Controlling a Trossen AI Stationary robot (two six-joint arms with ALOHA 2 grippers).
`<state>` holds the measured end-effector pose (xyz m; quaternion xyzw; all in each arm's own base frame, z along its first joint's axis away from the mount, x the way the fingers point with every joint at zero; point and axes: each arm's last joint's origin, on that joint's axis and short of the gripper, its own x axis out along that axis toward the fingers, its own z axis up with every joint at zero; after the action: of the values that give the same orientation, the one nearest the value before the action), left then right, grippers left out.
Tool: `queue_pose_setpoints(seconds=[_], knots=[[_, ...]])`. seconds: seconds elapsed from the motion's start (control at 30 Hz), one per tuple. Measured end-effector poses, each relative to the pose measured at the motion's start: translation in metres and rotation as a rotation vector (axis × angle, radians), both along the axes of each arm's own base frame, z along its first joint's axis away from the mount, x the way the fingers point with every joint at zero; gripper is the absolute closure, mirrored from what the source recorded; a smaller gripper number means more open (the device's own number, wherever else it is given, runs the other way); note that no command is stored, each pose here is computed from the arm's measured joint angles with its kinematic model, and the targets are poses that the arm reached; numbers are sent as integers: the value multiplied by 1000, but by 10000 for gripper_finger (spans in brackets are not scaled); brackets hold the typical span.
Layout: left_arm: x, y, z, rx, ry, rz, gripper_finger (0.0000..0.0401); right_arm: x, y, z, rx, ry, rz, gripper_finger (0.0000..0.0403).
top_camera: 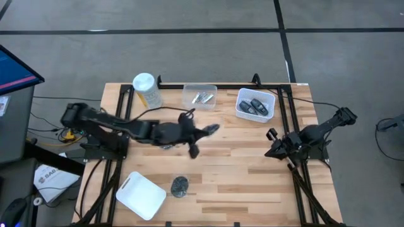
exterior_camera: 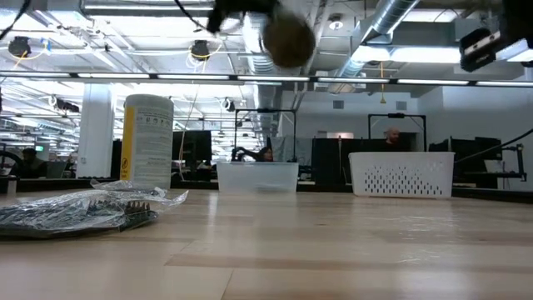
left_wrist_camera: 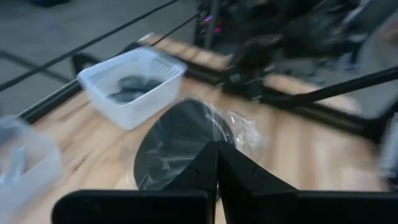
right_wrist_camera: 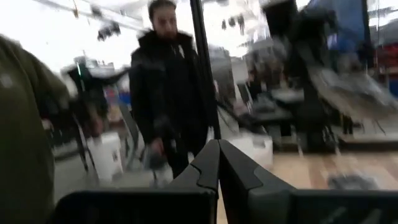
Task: Pick & Place Travel size toiletries
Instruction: Put the black hairbrush into the white bin
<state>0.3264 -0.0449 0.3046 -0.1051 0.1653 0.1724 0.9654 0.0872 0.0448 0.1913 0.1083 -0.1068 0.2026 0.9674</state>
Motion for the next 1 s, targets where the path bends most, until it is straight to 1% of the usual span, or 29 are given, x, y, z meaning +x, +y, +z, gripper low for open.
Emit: queue_pose_setpoints(seconds=[0.1,0.2,0.33,0.43,0.6,0.67,0.8,1.0], knots=[[-19,-15,20,-10,-52,-54,401,2,1,-10,-56,96,-17,403],[-35,-28,35,-25,-97,-103,401,3,-1,-19,-43,193,-69,403],[-57,-43,47,-57,-102,-169,401,4,-1,-24,-11,266,-67,403],[-74,-57,48,-66,-54,-230,401,4,-1,-26,35,296,-81,403],[-98,-81,43,-100,38,-328,401,4,-1,-26,83,312,-78,403],[-108,-91,40,-121,84,-366,401,4,-1,-26,116,324,-74,403],[-128,-112,32,-195,181,-439,401,4,-1,-26,184,348,-66,403],[-161,-134,20,-274,332,-470,401,4,-1,-26,190,350,-65,403]])
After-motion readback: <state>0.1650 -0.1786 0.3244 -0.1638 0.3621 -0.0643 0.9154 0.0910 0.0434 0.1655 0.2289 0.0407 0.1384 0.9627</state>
